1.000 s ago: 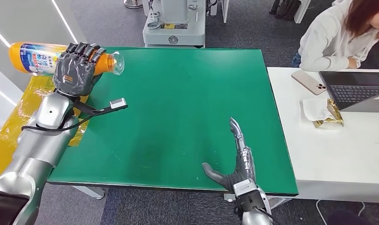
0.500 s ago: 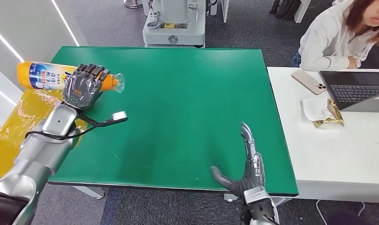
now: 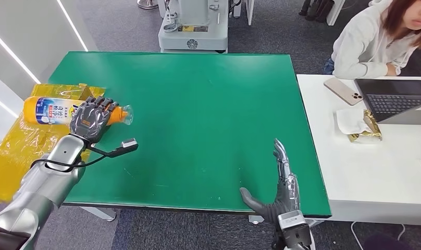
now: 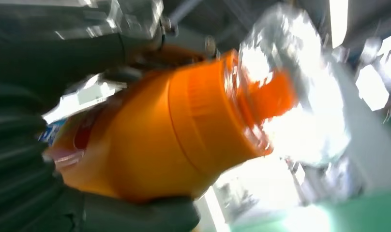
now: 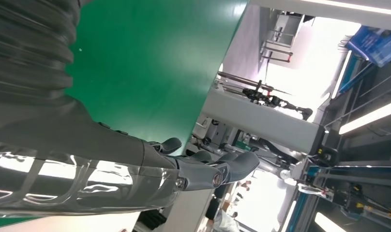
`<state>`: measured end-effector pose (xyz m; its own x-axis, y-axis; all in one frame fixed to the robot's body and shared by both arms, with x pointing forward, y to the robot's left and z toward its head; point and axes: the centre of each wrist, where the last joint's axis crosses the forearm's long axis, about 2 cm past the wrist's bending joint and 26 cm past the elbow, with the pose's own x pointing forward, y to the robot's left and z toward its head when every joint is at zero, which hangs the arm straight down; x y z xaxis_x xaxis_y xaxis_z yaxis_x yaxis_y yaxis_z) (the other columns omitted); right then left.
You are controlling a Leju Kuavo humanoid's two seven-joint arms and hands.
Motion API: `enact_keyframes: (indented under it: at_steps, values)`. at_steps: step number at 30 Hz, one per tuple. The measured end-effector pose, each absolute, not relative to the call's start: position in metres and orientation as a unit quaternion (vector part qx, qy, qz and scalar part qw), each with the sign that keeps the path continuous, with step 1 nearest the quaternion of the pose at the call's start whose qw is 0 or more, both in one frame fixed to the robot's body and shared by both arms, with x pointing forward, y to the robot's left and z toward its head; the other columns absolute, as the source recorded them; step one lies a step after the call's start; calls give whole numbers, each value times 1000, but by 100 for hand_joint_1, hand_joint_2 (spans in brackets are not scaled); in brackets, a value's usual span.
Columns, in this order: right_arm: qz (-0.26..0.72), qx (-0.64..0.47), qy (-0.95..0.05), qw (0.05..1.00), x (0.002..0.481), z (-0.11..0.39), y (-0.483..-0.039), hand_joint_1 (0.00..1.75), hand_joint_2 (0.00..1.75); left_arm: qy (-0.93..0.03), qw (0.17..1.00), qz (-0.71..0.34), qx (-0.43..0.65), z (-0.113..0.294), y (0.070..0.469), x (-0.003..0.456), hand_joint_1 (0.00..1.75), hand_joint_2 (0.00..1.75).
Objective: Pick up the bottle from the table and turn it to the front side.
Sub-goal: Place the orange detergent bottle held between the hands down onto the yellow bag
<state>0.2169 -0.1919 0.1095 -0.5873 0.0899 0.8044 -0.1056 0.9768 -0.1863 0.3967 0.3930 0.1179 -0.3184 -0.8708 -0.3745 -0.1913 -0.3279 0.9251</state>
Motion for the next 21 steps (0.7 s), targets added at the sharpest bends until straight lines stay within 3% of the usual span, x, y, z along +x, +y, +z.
enact_keyframes:
  at_steps: [21]
  values:
    - [118, 24, -877, 466, 214, 106, -195, 0, 175, -414, 348, -710, 452, 67, 423, 353, 175, 175]
